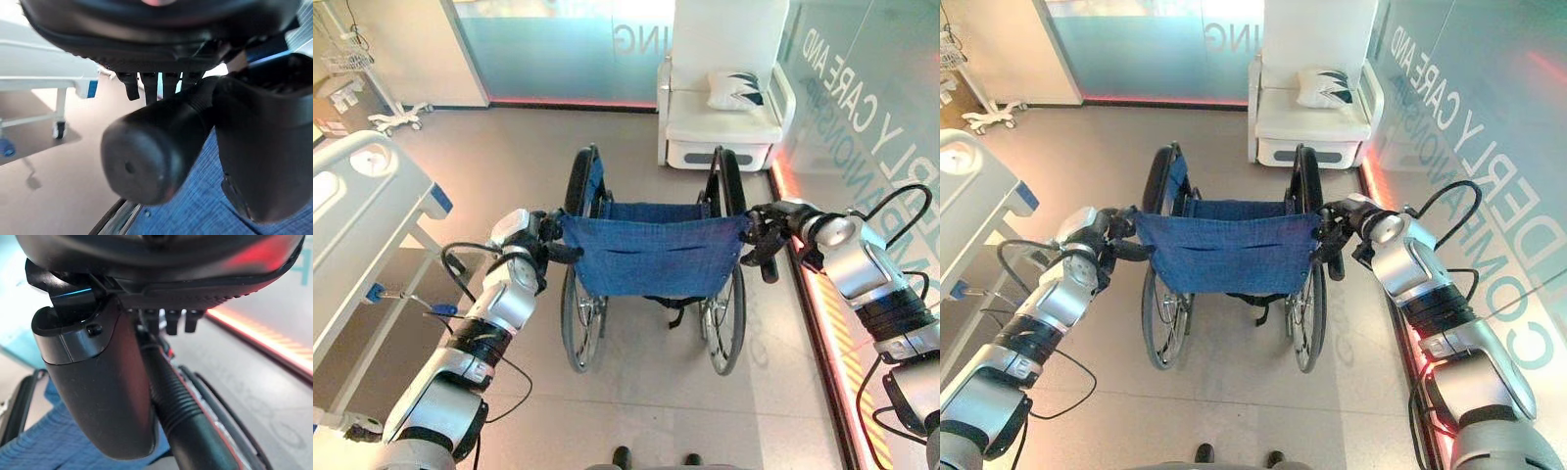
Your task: Push the wheelchair next to the bed
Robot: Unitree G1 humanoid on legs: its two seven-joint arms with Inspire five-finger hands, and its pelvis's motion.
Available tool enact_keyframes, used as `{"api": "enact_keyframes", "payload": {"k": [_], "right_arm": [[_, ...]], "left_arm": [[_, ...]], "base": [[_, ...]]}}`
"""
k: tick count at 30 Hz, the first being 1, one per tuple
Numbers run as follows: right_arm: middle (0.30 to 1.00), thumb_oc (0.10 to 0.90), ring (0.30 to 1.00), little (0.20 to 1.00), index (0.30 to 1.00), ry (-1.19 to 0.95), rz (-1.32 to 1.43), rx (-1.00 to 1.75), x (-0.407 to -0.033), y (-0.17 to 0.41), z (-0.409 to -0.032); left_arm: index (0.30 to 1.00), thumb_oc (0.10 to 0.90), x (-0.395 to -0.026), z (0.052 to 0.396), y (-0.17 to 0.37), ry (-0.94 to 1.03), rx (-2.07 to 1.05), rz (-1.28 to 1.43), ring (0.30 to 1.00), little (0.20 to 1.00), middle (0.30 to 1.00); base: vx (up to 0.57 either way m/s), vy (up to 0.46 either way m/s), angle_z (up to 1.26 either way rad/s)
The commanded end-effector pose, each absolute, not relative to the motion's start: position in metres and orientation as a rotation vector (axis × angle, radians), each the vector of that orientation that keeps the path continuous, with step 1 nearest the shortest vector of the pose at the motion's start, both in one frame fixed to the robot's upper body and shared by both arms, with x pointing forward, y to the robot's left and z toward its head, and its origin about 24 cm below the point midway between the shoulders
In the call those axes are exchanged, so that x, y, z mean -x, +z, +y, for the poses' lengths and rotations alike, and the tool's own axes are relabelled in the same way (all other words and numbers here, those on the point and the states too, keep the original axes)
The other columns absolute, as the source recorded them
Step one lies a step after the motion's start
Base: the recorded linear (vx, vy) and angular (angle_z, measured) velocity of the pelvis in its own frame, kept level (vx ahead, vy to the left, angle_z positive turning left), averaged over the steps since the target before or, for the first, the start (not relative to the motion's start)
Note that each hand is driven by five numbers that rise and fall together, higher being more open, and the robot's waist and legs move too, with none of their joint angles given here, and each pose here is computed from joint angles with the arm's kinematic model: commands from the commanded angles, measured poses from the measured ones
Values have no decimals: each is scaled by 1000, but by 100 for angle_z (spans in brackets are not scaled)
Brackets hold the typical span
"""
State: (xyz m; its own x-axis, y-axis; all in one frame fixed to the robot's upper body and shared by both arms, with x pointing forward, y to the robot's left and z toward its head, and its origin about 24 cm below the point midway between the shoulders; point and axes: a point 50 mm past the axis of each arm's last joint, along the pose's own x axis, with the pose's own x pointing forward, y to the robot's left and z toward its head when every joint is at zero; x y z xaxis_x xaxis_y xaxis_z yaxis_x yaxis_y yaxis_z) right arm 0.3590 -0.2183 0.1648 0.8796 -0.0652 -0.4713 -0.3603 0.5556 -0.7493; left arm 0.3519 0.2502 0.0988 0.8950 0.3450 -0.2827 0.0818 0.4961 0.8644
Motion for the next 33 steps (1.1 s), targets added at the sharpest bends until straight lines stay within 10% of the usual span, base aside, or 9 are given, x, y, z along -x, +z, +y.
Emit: {"api": "enact_keyframes", "payload": {"k": [1, 23, 33], "right_arm": [[900, 800, 900, 900, 900, 51, 597, 1180, -361, 190, -242], [900, 800, 900, 900, 900, 73, 1063, 935, -352, 109, -241], [900, 800, 900, 900, 900, -337, 672, 760, -358, 79, -219]], "left_arm": [[900, 800, -312, 348, 85, 424, -1191, 923, 900, 900, 900], [900, 800, -344, 314, 100, 267, -1117, 868, 900, 900, 900], [900, 800, -336, 289, 57, 228, -1073, 828, 900, 900, 900]], "base": [[0, 0, 0], [-5, 2, 0], [-12, 29, -4]]}}
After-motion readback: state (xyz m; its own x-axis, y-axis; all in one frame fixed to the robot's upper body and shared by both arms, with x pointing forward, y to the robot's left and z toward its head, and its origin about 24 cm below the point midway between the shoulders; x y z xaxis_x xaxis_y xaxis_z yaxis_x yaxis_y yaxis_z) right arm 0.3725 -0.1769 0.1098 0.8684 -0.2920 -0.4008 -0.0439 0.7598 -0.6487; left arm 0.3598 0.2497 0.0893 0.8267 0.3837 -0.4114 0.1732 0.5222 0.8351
